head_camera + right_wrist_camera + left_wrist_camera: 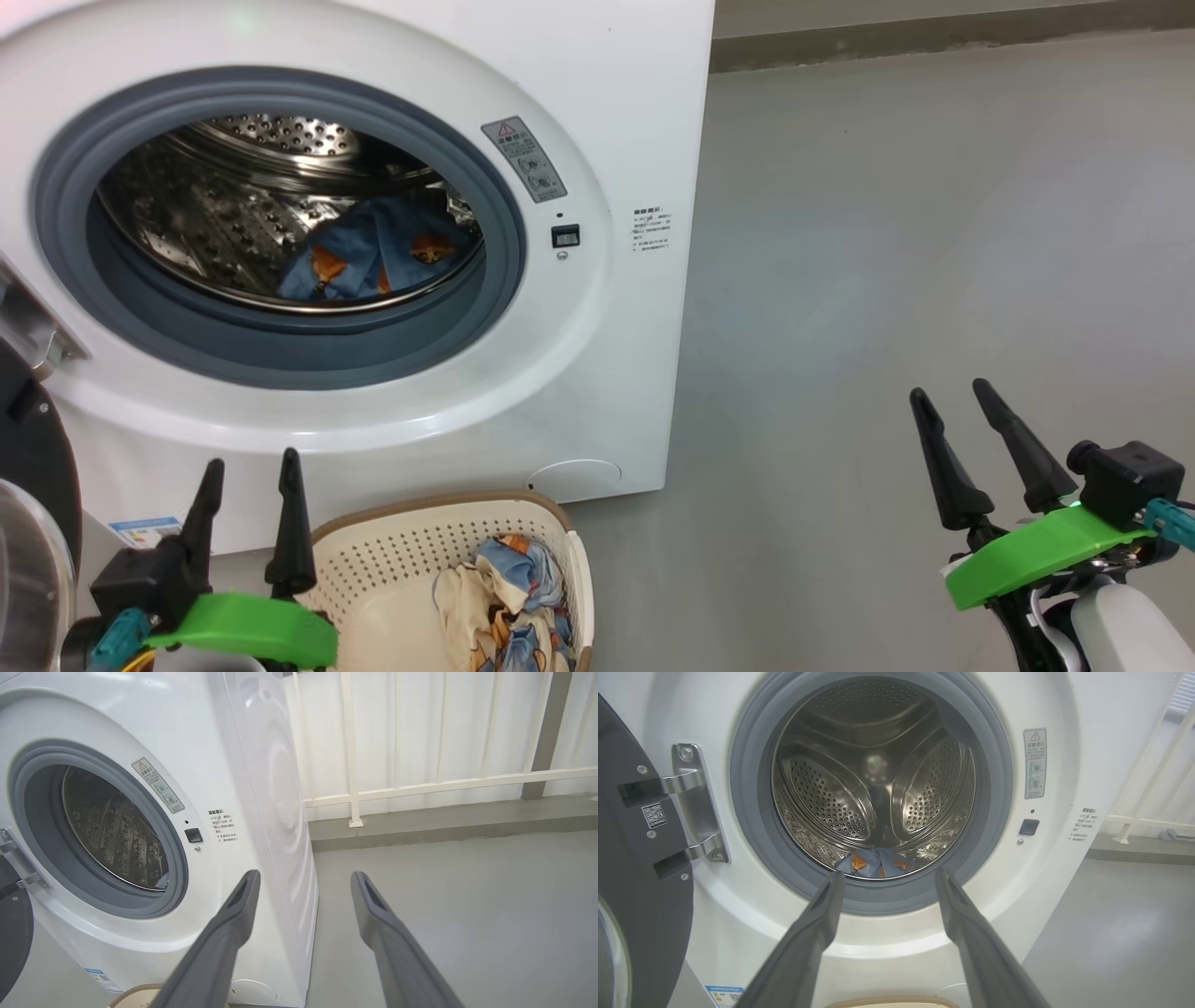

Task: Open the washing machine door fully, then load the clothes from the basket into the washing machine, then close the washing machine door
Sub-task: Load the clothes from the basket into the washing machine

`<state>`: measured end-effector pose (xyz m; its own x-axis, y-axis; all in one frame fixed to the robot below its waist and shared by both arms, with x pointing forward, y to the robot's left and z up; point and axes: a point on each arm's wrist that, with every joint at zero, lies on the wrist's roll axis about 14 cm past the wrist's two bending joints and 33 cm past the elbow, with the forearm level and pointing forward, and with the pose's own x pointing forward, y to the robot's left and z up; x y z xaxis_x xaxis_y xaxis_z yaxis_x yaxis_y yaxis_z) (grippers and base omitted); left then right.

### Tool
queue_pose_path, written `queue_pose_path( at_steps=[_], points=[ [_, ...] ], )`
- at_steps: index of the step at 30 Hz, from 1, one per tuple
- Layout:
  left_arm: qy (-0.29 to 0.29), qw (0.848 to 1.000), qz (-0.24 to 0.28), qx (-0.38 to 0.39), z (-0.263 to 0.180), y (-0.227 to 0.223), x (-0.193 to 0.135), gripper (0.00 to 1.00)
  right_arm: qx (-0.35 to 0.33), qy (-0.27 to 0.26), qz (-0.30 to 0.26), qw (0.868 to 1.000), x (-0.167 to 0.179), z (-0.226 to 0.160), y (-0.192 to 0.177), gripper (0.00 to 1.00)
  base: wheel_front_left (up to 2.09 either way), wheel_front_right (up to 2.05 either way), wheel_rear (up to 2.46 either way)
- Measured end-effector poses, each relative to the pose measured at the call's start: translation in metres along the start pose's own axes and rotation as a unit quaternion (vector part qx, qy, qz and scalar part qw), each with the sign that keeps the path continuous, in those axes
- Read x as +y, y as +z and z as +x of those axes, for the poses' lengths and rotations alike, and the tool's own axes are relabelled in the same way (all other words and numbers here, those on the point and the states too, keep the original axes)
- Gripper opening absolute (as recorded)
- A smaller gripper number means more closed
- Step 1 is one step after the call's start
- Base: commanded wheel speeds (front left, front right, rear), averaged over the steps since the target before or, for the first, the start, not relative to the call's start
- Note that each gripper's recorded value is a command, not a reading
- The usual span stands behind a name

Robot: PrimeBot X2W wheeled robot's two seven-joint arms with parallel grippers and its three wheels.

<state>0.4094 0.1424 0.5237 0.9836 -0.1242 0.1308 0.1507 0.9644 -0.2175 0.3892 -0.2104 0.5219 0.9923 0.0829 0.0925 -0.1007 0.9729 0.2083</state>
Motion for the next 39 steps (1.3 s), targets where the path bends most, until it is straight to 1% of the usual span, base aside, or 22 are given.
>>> queue_pose_path(
  at_steps=[9, 39],
  points=[
    [0.005, 1.000, -0.006, -0.004, -0.0001, 0.0013, -0.0003, 1.00, 0.002, -0.004, -0.008, 1.000, -0.0064, 0.0004, 0.0005, 1.00, 0.00, 0.00, 0.00],
    [0.005, 1.000, -0.010, -0.005, 0.0018, 0.0004, -0.0041, 1.00, 0.008, 0.002, -0.008, 1.000, -0.0034, 0.0027, -0.0036, 1.00, 0.00, 0.00, 0.00]
  ],
)
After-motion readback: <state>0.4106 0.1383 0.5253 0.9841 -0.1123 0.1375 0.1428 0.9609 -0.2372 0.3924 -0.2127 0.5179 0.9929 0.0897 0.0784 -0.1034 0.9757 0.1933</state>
